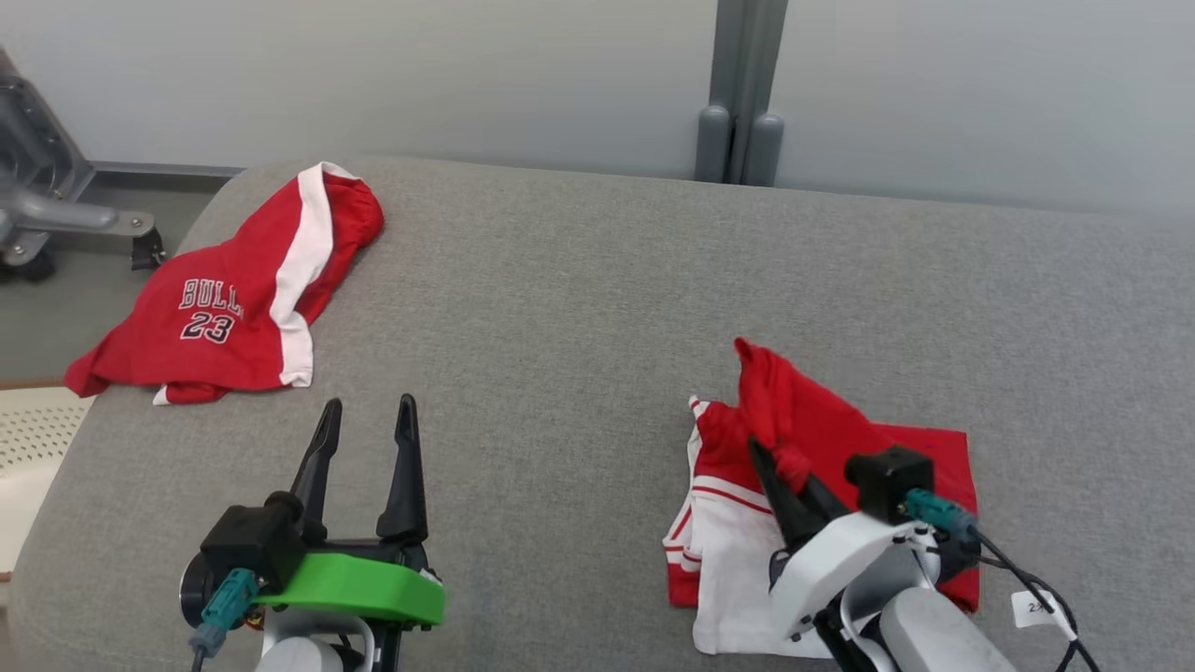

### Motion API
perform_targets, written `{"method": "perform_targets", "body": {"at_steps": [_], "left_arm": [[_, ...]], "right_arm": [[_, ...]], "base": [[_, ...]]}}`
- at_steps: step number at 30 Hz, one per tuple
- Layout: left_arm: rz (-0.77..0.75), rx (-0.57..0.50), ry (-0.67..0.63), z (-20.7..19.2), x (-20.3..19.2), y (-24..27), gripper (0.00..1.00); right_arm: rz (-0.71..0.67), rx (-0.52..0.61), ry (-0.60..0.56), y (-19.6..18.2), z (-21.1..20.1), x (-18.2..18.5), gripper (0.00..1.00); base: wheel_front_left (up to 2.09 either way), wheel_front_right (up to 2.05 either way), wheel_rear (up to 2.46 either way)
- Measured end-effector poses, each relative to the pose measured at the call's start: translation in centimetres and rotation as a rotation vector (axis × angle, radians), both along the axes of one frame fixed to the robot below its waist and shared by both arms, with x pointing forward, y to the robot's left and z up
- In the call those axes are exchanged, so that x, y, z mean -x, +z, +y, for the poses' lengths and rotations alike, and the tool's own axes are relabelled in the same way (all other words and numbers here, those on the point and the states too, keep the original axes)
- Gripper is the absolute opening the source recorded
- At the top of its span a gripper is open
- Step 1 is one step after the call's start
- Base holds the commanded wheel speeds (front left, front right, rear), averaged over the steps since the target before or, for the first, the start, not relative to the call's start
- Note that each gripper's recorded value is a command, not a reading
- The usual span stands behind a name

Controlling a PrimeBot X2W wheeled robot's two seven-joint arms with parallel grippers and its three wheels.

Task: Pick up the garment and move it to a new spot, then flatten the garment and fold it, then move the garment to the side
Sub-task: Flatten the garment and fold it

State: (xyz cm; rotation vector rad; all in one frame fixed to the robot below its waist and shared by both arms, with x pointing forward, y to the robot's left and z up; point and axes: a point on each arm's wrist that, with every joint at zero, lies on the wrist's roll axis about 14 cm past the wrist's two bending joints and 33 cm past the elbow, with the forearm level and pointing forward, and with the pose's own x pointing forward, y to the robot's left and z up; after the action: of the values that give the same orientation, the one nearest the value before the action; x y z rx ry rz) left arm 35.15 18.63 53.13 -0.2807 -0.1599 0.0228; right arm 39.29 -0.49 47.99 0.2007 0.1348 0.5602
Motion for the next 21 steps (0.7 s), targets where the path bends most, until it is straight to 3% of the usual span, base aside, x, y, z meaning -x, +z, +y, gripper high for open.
{"method": "perform_targets", "body": {"at_steps": [13, 15, 21], "left_arm": [[0.021, -0.001, 0.082, 2.5, 1.6, -0.6, 1.0], [0.025, 0.0, 0.081, 2.5, 1.5, -0.8, 1.0], [0.028, 0.009, 0.064, 1.9, 1.2, -0.9, 1.0]], "right_arm": [[0.157, 0.041, 0.102, -5.9, 2.9, 2.4, 0.0], [0.165, 0.021, 0.106, -5.9, 3.2, 2.5, 1.0], [0.17, -0.074, 0.237, -4.3, 7.3, 5.2, 1.0]], "base": [[0.0, 0.0, 0.0], [0.0, 0.0, 0.0], [0.0, 0.0, 0.0]]}}
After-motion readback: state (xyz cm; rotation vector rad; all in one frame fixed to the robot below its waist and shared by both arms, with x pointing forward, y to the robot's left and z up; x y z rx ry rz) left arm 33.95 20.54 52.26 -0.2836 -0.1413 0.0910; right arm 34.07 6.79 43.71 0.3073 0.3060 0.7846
